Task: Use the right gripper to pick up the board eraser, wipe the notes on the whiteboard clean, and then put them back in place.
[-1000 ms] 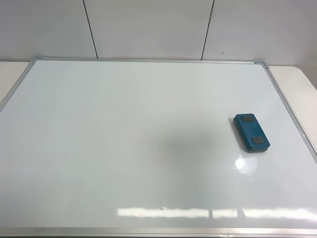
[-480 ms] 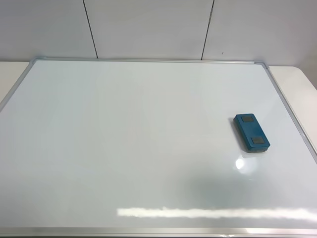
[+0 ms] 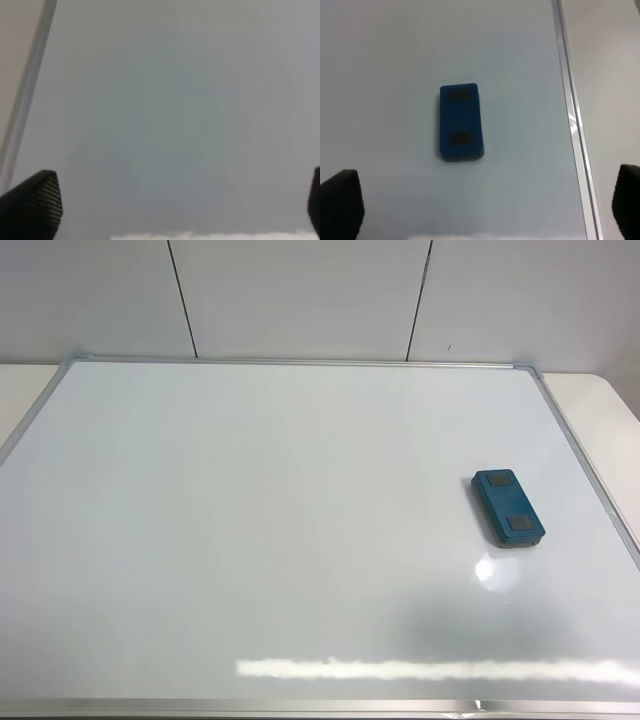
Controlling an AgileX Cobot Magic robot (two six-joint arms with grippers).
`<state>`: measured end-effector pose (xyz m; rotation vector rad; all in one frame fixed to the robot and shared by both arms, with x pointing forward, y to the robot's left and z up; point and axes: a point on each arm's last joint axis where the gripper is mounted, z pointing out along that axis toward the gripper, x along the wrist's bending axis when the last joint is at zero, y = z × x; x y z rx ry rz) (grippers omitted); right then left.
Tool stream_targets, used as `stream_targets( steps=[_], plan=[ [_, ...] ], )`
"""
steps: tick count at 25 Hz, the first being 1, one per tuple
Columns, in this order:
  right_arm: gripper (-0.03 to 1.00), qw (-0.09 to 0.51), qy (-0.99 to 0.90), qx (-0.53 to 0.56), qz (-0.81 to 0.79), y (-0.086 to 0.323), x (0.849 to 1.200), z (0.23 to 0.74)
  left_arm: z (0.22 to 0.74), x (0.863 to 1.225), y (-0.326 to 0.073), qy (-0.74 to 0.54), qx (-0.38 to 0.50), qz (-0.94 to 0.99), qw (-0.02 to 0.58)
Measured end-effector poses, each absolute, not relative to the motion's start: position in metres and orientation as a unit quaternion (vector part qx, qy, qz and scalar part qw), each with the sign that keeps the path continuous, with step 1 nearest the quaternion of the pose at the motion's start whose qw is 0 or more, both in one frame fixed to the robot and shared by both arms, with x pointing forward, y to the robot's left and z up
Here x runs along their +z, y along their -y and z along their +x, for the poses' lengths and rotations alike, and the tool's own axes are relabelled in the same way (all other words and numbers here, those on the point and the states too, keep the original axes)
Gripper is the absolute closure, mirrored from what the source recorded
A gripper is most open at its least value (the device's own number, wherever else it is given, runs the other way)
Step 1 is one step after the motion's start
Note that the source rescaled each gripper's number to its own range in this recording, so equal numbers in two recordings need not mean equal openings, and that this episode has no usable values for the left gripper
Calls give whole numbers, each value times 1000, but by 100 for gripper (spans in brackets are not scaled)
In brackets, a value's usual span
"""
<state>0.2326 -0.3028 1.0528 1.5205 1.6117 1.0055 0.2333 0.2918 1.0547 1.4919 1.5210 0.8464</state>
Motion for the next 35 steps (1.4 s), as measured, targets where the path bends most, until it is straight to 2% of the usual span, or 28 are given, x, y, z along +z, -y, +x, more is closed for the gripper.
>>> stream_targets(
  steps=[35],
  plan=[
    [-3,362,-598,369,613,302,1051,233,233,1055,-292,-605,336,593,412]
  ],
)
